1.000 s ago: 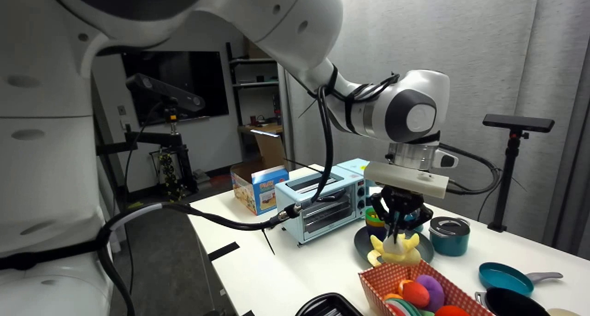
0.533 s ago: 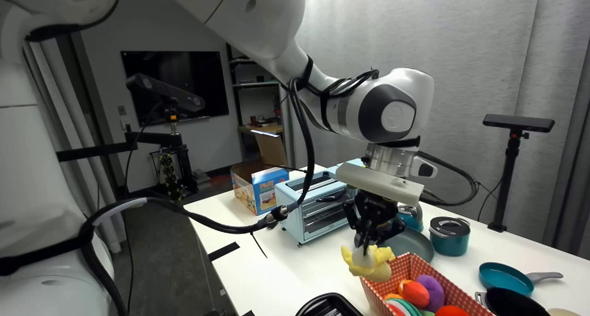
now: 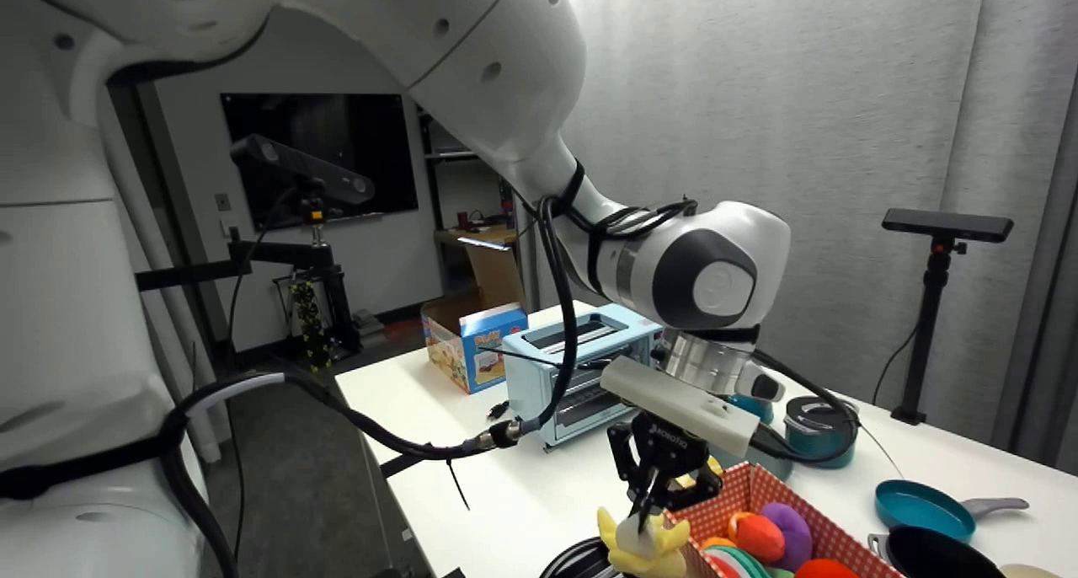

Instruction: Take the banana, orange, purple and lemon plush toys out of the box and put them on the tray

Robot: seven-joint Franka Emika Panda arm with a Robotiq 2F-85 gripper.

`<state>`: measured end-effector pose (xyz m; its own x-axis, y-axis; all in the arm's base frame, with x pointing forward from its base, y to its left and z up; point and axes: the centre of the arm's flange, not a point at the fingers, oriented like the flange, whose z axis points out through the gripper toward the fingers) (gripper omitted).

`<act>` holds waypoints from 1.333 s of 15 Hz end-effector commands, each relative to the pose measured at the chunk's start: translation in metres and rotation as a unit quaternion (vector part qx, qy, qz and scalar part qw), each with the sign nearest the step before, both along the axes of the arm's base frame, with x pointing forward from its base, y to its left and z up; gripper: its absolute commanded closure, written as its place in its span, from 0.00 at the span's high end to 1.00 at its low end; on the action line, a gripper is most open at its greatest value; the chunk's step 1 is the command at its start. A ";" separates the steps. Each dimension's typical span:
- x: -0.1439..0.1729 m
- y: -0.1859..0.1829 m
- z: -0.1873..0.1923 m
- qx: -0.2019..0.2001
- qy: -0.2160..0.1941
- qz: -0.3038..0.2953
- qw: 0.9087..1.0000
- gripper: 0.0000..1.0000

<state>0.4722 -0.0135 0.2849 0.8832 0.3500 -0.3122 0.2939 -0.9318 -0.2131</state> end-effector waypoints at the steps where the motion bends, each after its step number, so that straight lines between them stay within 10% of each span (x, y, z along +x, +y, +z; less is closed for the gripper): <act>1: 0.011 -0.004 -0.023 -0.003 0.015 -0.005 1.000 0.31; 10: 0.033 -0.017 -0.017 -0.012 -0.007 -0.019 1.000 0.98; 20: 0.092 -0.025 -0.004 -0.019 -0.098 -0.052 0.994 1.00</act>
<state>0.5441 -0.0398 0.2933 0.9473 0.2740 -0.1658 0.2536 -0.9580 -0.1340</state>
